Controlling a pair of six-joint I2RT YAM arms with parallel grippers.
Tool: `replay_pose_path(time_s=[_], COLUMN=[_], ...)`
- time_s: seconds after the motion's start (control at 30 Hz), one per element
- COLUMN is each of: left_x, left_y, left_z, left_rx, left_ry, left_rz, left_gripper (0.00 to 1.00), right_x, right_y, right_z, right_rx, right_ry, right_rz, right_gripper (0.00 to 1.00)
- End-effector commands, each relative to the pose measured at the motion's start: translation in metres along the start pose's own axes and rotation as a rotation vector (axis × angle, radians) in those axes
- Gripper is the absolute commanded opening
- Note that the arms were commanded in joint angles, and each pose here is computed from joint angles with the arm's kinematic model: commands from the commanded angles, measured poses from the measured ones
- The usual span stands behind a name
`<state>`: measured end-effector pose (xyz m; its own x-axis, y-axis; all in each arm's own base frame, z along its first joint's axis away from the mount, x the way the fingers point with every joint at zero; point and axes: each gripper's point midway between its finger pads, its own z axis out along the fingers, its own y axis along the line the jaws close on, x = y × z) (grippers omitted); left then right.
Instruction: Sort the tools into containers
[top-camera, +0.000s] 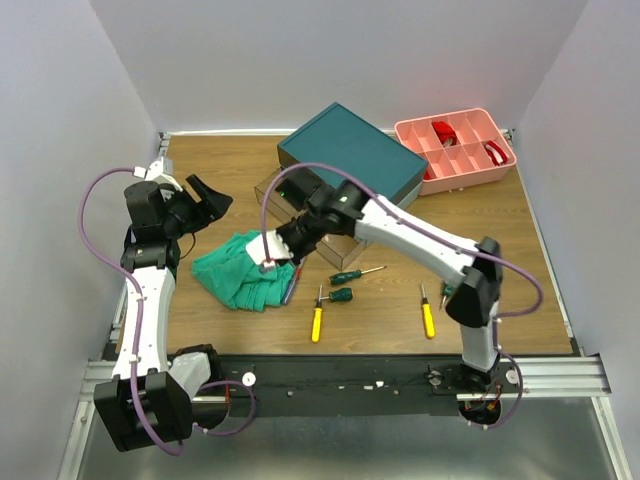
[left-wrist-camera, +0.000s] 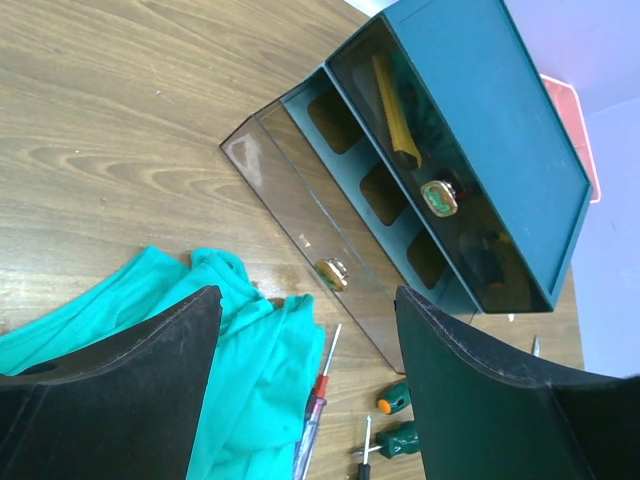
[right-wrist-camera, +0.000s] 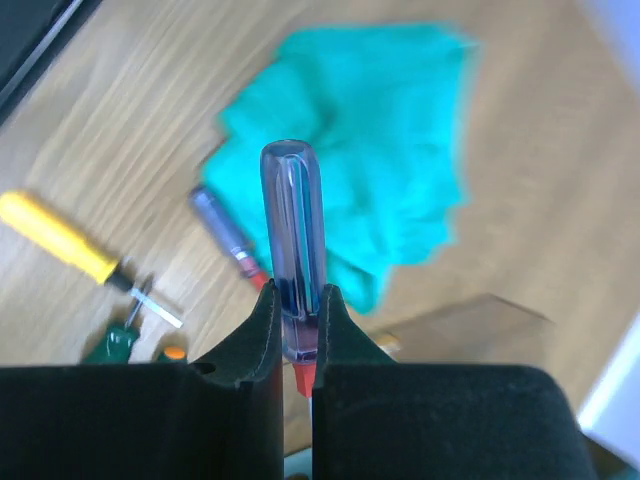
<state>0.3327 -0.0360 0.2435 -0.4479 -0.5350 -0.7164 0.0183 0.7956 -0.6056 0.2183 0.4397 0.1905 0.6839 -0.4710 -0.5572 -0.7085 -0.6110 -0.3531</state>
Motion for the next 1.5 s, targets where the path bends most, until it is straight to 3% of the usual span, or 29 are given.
replay_pose_path(time_s=[0.0,0.07,0.23,0.47,0.7,0.8,0.83,0.9,1.0,1.1,1.27,1.47], left_x=[-0.018,-0.021,-0.023,-0.024,-0.025,-0.029,-0.031,-0.035,-0.040,-0.039,-0.034,-0.027], left_y=[-0.018,-0.020,-0.018,-0.008,0.003,0.005,0.006,0.005,0.006,0.008,0.008,0.013], left_z=[-0.002,-0.003,-0.004,-0.001,0.001,0.002,0.001,-0.001,-0.004,-0.005,-0.008,-0.013], left_rx=[0.064,0.065,0.048,0.011,-0.018,-0.021,-0.023,-0.023,-0.025,-0.026,-0.018,-0.035], left_ry=[-0.037,-0.049,-0.056,-0.061,-0.060,-0.070,-0.074,-0.084,-0.097,-0.103,-0.104,-0.107], left_rz=[-0.020,-0.018,-0.011,-0.007,-0.019,-0.029,-0.030,-0.031,-0.029,-0.031,-0.034,-0.029], left_gripper=[0.79,0.79,0.79,0.79,0.79,0.79,0.79,0.80,0.81,0.81,0.81,0.81], right_x=[-0.005,0.029,0.086,0.153,0.160,0.162,0.160,0.151,0.112,0.063,0.041,0.054], right_y=[-0.062,-0.086,-0.113,-0.112,-0.101,-0.100,-0.101,-0.103,-0.094,-0.048,0.045,0.073], right_z=[-0.039,-0.052,-0.067,-0.058,-0.031,-0.030,-0.034,-0.040,-0.044,-0.030,0.014,0.050], right_rx=[0.387,0.547,0.646,0.699,0.603,0.612,0.622,0.620,0.497,0.227,-0.072,-0.130], right_ry=[0.018,0.103,0.114,0.208,0.176,0.180,0.178,0.154,0.045,-0.065,-0.053,0.031], right_rz=[0.255,0.412,0.730,0.873,0.951,0.994,0.991,0.971,0.856,0.631,0.284,0.062], right_gripper=[0.01,0.01,0.01,0.01,0.01,0.37,0.61,0.72,0.72,0.69,0.68,0.68])
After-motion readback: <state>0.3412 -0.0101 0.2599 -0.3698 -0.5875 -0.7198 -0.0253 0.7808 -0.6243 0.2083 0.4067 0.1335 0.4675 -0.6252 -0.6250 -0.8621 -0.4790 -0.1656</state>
